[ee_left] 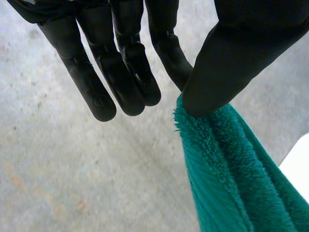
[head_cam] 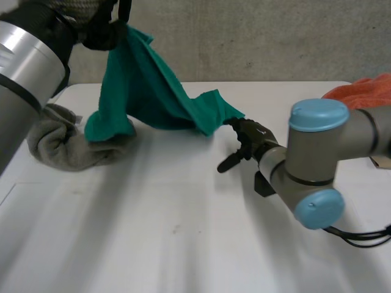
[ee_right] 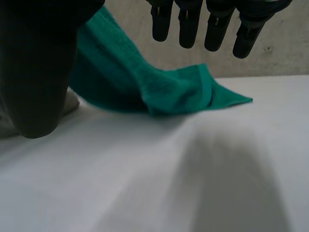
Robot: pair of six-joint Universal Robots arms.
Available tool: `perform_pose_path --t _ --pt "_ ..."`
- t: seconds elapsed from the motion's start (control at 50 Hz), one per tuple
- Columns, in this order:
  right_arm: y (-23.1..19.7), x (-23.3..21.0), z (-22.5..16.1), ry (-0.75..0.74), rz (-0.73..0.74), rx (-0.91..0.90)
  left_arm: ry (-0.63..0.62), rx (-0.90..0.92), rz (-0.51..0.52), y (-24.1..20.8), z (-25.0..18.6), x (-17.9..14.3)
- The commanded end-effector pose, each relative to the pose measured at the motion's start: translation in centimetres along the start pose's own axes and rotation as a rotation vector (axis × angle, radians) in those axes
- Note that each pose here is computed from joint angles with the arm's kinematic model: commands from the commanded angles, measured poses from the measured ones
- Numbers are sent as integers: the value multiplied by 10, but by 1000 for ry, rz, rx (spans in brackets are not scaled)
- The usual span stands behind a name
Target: Fold the laundry.
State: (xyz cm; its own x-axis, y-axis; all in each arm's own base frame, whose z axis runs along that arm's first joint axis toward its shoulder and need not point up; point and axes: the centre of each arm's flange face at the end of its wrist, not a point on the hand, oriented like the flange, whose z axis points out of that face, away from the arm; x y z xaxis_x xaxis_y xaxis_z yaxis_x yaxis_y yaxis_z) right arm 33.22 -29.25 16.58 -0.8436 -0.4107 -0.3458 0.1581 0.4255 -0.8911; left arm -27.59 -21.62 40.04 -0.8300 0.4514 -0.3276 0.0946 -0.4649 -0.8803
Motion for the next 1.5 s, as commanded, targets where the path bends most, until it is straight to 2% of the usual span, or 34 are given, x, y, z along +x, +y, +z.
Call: perform_pose_path --t 0.02,0.12,0.26,0.34,0.42,0.46,0.5,0.52,0.6,0.66,0.72,0.8,0.88,0.96,1.04,1.12,1.14,1.2,1.22,1.3,1.4,1.5 --pt "7 -21 22 7 56 63 31 71 -29 -35 -19 9" --pt "17 -26 36 11 77 92 42 91 -37 -45 -26 13" --pt "10 0 50 139 9 157 14 61 -32 -38 -29 8" --pt "-26 17 36 185 -143 190 -28 -1 -9 -15 -25 -5" --pt "-74 28 9 156 -399 236 -83 -77 9 11 -23 -25" --pt "-100 29 -12 113 -591 262 -100 -131 16 30 -23 -34" --pt "-110 29 -26 87 -715 258 -99 -173 15 43 -23 -38" --pt "-114 31 -38 71 -822 231 -95 -218 10 58 -23 -41" --pt "-128 39 -65 98 -966 150 -68 -337 -11 94 -24 -43" --pt "-129 43 -75 95 -989 87 -47 -407 -40 115 -23 -41" --pt "-121 42 -80 28 -1017 6 -11 -504 -68 142 -24 -34" --pt "-102 49 -70 -52 -1045 -90 33 -592 -95 173 -21 -21" --pt "-91 60 -52 -63 -1052 -156 31 -605 -72 198 -5 -19" --pt "-96 68 -23 -30 -1059 -133 -22 -531 -9 208 29 -31" --pt "-126 62 2 38 -1086 7 -55 -381 67 196 72 -45" --pt "-191 49 19 175 -1100 364 -119 -193 144 154 108 -62" --pt "-217 44 19 224 -1082 526 -165 -110 167 132 118 -72" --pt "-245 38 15 260 -1035 734 -254 11 189 99 128 -88" --pt "-259 33 9 266 -1012 853 -304 76 189 81 129 -95" --pt "-278 33 -5 269 -990 1048 -343 175 171 54 125 -99" --pt "-261 33 -5 178 -990 1026 -262 171 163 62 114 -83" --pt "-225 45 10 132 -949 864 -176 47 134 103 97 -58"
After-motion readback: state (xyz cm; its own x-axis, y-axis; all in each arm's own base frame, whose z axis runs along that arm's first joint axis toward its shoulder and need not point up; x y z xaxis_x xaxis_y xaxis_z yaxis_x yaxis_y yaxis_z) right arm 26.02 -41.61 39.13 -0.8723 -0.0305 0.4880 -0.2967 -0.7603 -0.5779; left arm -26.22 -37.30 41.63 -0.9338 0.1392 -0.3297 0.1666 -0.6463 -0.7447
